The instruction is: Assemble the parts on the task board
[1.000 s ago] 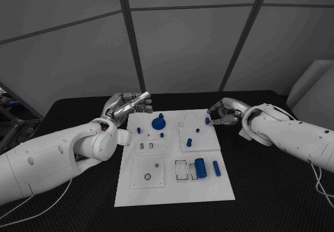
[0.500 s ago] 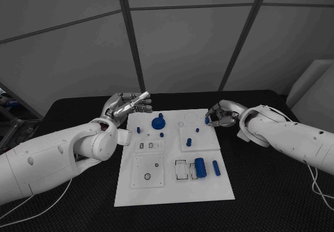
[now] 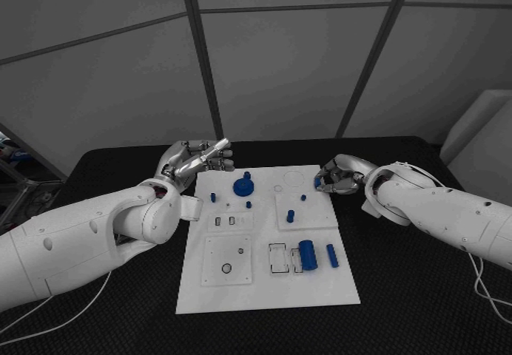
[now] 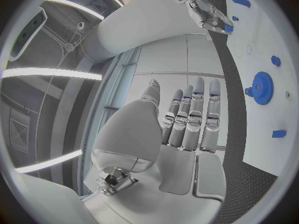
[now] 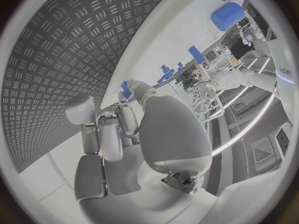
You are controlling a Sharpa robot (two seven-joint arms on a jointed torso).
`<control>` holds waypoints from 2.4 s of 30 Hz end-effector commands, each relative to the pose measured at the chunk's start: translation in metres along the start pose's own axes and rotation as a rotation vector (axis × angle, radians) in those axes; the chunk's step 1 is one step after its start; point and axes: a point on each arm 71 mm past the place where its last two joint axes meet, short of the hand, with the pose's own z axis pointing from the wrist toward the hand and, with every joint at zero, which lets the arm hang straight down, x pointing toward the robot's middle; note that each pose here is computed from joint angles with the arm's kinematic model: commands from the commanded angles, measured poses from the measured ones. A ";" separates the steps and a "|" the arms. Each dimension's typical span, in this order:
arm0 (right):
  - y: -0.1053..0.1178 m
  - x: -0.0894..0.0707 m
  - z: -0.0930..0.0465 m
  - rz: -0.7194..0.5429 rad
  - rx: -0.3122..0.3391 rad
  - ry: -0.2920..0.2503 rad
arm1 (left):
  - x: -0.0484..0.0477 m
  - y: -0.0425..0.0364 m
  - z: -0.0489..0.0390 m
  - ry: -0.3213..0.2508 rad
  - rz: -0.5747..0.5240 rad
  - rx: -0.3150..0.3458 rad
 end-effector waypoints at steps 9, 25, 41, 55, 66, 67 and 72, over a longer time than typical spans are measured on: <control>-0.001 0.001 0.001 -0.007 0.012 -0.011 | 0.0009 -0.0012 0.0003 0.012 -0.001 0.005; 0.007 -0.005 0.000 0.082 -0.002 -0.118 | 0.0006 -0.0010 0.0003 0.012 -0.001 0.004; 0.056 0.006 -0.009 0.095 -0.075 -0.070 | -0.0019 -0.0020 -0.0012 0.008 0.002 0.003; 0.126 0.025 -0.013 0.062 -0.186 -0.033 | -0.0026 -0.0012 -0.0005 0.005 0.004 -0.002; 0.161 0.051 0.001 0.055 -0.229 0.032 | -0.0003 -0.0005 0.0011 0.003 0.004 0.002; 0.164 0.054 0.002 0.053 -0.236 0.041 | -0.0003 -0.0005 0.0012 0.002 0.004 0.002; 0.178 0.070 0.004 0.034 -0.258 0.094 | -0.0009 -0.0004 0.0016 -0.002 0.006 0.003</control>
